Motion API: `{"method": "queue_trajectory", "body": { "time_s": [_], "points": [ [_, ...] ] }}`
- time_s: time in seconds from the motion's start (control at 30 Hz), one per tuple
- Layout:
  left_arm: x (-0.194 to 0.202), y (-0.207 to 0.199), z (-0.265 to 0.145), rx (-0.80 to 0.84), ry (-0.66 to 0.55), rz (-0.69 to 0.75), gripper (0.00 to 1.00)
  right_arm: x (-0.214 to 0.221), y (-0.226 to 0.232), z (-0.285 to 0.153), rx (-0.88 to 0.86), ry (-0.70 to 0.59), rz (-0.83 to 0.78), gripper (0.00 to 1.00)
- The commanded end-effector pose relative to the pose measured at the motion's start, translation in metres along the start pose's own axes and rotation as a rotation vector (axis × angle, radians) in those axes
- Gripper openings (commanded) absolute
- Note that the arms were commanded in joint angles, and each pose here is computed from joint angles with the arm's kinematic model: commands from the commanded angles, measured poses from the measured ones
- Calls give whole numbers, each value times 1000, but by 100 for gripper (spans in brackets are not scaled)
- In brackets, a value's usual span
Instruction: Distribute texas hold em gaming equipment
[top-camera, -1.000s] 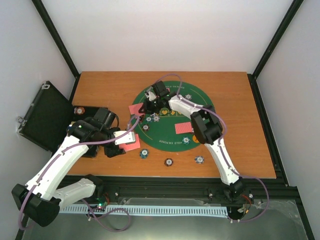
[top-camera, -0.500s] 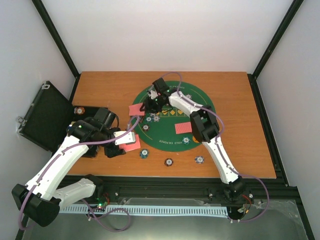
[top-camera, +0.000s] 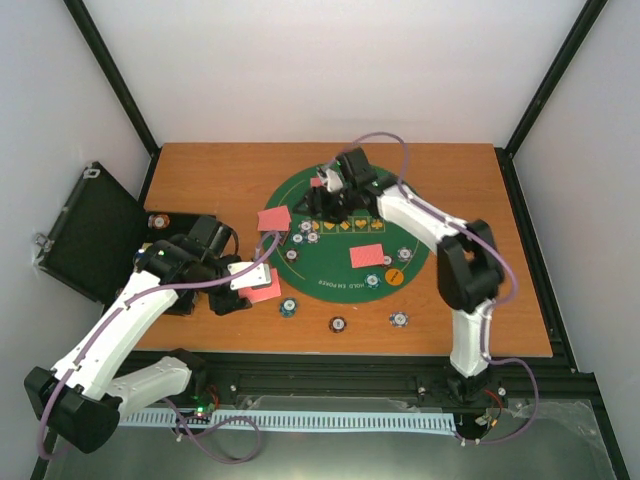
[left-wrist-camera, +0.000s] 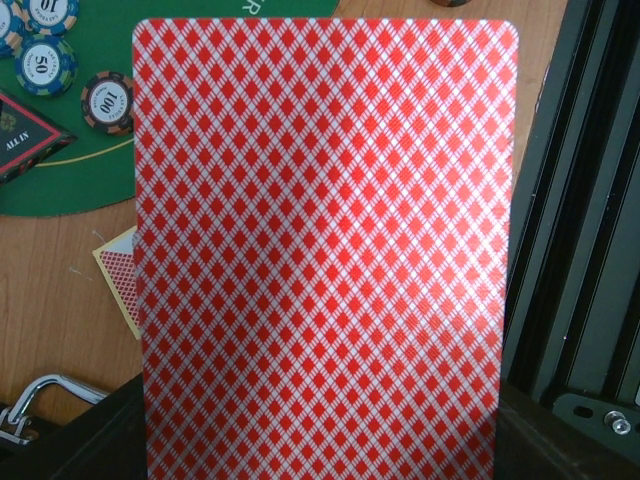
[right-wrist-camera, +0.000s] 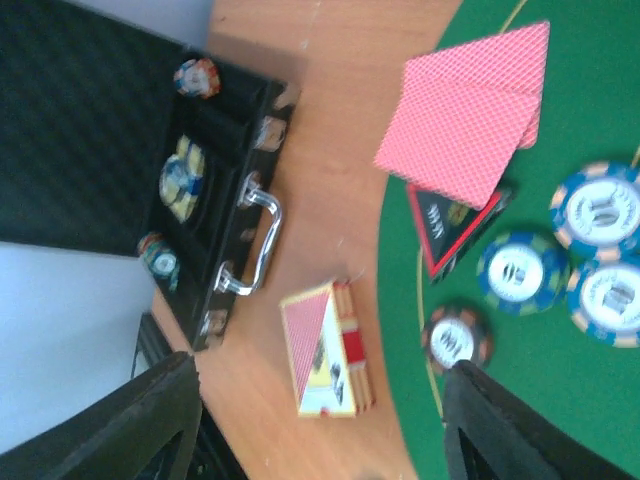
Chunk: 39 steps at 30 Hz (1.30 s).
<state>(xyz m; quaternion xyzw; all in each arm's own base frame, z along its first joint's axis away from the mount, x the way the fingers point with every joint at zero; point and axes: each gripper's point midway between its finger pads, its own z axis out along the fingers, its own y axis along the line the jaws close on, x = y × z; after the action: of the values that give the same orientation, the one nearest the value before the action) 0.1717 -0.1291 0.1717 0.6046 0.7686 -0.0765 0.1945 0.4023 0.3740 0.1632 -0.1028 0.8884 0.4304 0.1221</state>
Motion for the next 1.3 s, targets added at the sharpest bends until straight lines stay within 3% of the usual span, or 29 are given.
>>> {"method": "queue_trajectory", "body": {
  "time_s": [0.0, 0.2, 0.4, 0.73, 1.0, 1.17, 1.27],
  "points": [
    [-8, 6, -2, -20, -28, -7, 11, 37, 26, -35, -140, -70, 13, 70],
    [-13, 9, -3, -14, -33, -8, 11, 126, 47, -55, -261, -61, 16, 85],
    [-13, 10, -4, -19, -30, -4, 12, 173, 71, -57, -322, -64, 21, 85],
    [-11, 10, -5, -23, -22, -2, 12, 184, 108, -31, -394, -6, -15, 67],
    [-9, 11, -4, -27, -14, 7, 12, 189, 116, -24, -408, 13, -7, 51],
    [-10, 12, -4, -29, -15, 9, 11, 191, 114, -22, -415, 19, 8, 35],
    [-10, 12, -3, -29, -12, 11, 11, 192, 116, -22, -419, 22, 10, 32]
  ]
}}
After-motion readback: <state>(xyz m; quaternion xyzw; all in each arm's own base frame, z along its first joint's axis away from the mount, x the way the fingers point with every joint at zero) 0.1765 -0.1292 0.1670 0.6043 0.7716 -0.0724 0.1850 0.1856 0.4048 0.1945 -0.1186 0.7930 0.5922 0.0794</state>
